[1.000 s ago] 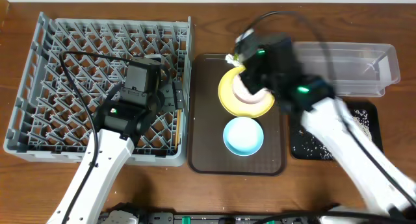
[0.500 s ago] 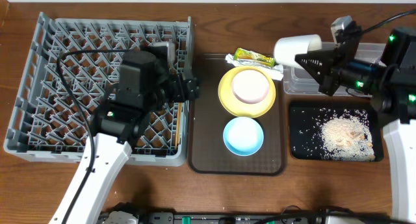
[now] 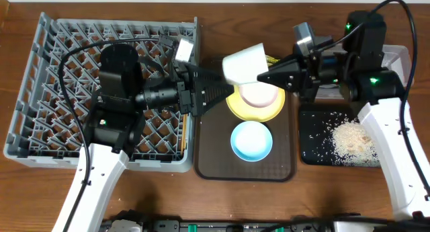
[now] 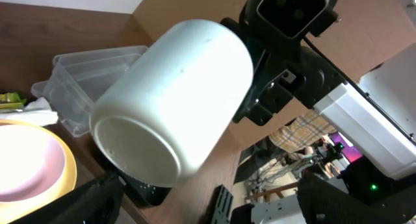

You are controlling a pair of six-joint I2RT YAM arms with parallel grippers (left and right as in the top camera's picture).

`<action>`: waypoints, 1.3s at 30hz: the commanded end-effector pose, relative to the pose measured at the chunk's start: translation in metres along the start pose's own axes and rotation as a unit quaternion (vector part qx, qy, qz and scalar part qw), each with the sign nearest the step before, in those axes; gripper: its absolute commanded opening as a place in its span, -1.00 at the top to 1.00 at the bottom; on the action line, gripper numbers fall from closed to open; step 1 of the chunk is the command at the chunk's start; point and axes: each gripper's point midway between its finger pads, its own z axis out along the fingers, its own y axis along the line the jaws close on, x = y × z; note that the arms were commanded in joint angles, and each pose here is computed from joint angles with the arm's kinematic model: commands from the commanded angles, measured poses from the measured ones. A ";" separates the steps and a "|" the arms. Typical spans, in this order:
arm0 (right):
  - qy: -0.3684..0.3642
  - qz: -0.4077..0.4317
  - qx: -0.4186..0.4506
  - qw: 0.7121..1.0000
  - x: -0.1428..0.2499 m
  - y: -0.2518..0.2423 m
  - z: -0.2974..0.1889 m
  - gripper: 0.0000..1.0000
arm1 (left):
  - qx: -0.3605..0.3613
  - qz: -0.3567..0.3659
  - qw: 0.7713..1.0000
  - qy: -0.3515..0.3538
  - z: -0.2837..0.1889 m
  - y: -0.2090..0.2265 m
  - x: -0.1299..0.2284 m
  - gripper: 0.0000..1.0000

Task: Sort waste into correct bins and load items into the dishwasher
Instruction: 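Lift the white cup and hand it to the left gripper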

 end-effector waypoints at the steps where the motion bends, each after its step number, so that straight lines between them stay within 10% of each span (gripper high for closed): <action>1: 0.000 0.017 -0.030 0.999 -0.008 0.011 0.009 0.98 | 0.014 0.020 1.000 0.005 -0.001 -0.008 0.000 -0.78; 16: 0.008 0.043 -0.062 0.997 -0.034 0.027 0.029 0.98 | -0.025 0.057 0.997 -0.037 -0.005 0.003 -0.020 -0.79; 39: 0.012 0.021 -0.081 0.996 -0.029 0.033 0.040 0.98 | 0.118 0.105 0.987 0.025 -0.011 -0.054 -0.005 -0.49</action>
